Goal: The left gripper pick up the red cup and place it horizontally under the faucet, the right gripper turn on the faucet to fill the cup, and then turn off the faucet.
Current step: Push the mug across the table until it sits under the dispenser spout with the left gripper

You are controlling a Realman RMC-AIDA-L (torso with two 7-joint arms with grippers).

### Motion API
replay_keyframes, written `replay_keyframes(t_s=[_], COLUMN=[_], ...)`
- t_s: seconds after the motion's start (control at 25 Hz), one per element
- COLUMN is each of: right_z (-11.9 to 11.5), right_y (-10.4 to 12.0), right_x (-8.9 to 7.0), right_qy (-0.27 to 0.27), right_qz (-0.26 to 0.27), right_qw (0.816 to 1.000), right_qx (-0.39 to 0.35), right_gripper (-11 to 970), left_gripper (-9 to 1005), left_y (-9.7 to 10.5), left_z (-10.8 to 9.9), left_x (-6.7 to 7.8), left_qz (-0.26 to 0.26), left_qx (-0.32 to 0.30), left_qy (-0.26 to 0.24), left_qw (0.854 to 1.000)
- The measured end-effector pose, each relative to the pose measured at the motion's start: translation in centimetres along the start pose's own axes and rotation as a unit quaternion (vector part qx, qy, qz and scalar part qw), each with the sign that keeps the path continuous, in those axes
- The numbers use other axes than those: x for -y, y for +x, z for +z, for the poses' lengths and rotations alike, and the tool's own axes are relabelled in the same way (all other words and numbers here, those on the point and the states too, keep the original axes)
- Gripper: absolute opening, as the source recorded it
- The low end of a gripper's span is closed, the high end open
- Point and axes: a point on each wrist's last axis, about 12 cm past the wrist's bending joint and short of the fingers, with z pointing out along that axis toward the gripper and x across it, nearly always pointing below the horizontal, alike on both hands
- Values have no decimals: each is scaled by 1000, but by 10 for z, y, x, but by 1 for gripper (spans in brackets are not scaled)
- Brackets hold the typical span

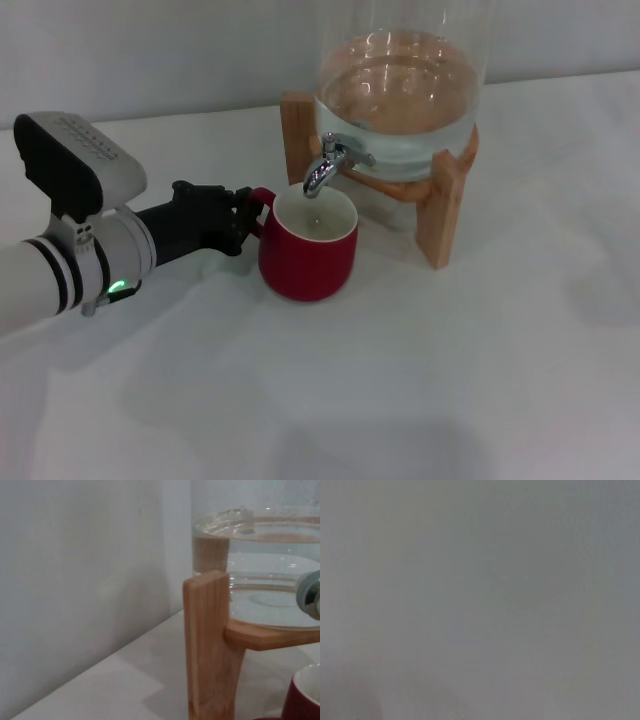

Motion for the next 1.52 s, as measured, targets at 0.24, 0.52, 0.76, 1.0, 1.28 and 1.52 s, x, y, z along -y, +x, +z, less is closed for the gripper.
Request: replay_keyframes(t_s=[0.24,0.52,0.76,1.0,1.28,1.52], right_z=[-1,0,0,0,0,0], right_y=[-1,-2,-2,-2,-2,0], right_x=[1,0,0,1,0,0], right_qy=[2,1,1,2,1,2], right_qz=[1,-2,-2,-2,-1,1], right_qw=[1000,1000,1000,1000,1000,1000], right_qx=[4,7,7,7,7,6], right_gripper=[723,723,723,723,723,723], left_gripper=[129,128,123,117,114,111], left_y=[-1,2,1,2,5,6], left_z=[-3,-2,-2,-2,-3,-2], left_x=[-2,1,1,0,-1,1], left_qz=[5,20,22,13,4,5], left_qx=[9,-4,-4,-8,-14,-16], left_qy=[-10,-13,-14,-20,-21,-17], left_qw=[1000,1000,1000,1000,1000,1000])
